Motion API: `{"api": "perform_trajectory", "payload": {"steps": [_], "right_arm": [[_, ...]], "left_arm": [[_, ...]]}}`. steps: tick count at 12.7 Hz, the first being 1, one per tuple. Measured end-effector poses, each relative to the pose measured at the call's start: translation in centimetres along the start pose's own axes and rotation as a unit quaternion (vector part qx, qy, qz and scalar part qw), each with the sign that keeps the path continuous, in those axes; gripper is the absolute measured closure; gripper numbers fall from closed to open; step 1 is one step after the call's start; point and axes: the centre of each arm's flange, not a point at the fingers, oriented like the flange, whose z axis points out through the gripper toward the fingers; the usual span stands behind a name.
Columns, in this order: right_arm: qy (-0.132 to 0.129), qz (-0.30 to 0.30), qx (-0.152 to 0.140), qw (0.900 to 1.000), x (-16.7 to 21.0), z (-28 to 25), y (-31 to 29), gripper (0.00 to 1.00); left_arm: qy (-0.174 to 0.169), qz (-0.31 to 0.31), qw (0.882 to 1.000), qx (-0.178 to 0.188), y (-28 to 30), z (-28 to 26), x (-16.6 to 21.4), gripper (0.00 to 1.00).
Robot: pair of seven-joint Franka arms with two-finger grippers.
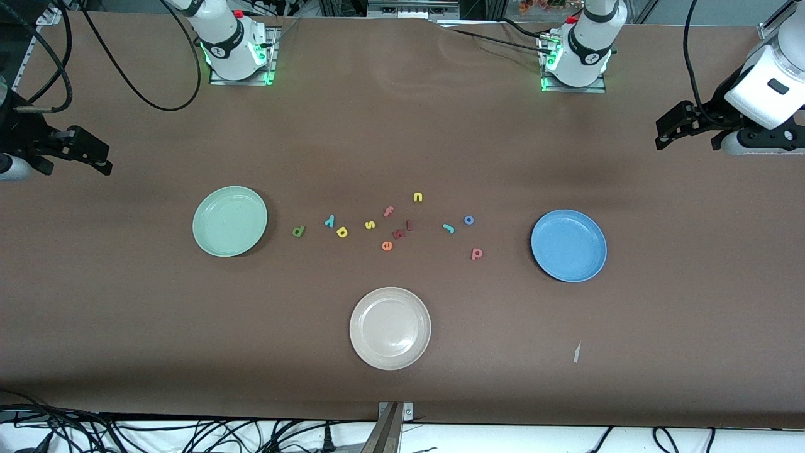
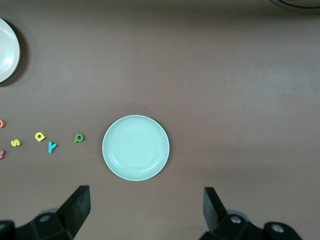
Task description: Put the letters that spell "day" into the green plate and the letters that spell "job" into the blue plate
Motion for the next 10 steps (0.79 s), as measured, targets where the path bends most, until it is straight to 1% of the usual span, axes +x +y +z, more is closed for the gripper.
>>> {"api": "perform_trajectory", "payload": {"steps": [10], "right_arm": [[-0.006, 0.009, 0.000, 1.000, -0.13, 0.10, 0.12, 0.00]], "left_arm": [[0.000, -0.003, 1.000, 0.000, -0.33, 0.00, 0.04, 0.00]]}}
